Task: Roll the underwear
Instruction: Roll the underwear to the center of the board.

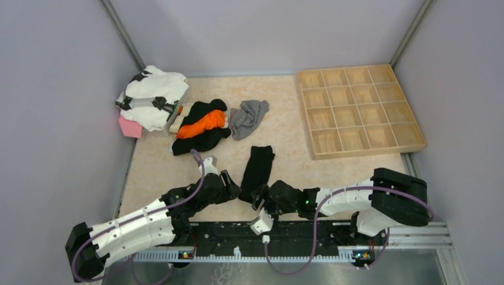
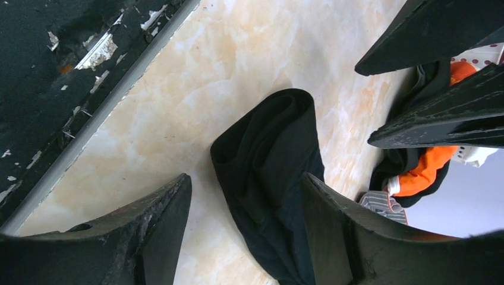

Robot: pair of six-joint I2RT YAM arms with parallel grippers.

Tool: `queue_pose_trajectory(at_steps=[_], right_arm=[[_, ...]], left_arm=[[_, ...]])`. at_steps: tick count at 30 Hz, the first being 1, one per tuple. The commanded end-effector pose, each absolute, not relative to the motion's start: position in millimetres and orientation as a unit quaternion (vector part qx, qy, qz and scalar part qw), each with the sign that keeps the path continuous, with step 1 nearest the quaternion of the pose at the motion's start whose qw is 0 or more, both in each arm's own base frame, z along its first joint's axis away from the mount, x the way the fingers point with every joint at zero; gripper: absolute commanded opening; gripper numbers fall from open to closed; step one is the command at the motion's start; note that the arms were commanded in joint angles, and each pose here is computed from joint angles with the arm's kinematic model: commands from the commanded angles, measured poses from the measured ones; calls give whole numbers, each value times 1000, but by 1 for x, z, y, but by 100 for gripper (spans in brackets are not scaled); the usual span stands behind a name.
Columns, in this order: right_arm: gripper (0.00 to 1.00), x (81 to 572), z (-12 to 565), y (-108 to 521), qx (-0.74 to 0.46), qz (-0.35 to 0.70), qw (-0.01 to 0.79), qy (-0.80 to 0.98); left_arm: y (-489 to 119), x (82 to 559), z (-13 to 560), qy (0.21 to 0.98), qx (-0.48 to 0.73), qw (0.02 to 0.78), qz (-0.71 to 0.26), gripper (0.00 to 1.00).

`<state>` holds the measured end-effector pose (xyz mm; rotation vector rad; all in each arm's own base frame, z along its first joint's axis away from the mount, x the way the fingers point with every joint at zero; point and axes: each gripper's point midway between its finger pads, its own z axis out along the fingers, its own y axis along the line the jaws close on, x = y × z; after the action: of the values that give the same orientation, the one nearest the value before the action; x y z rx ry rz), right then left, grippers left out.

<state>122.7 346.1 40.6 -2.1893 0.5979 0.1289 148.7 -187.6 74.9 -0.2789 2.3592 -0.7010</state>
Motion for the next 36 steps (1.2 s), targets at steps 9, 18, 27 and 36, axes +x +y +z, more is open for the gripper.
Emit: queue_pose_trajectory(at_steps=[9,18,27,36], right_arm=[[54,128,28,344,-862,34,438,255],[54,125,20,344,-855,34,448,259],[43,122,18,348,-851,44,455,259],[16,121,17,343,-827,60,477,290]], left_arm=[[-184,149,70,899,-119,328,-266,62],[-184,149,67,900,-119,325,-263,63],[-184,149,66,901,-122,324,-261,63],[-186,152,69,901,-112,330,-258,63]])
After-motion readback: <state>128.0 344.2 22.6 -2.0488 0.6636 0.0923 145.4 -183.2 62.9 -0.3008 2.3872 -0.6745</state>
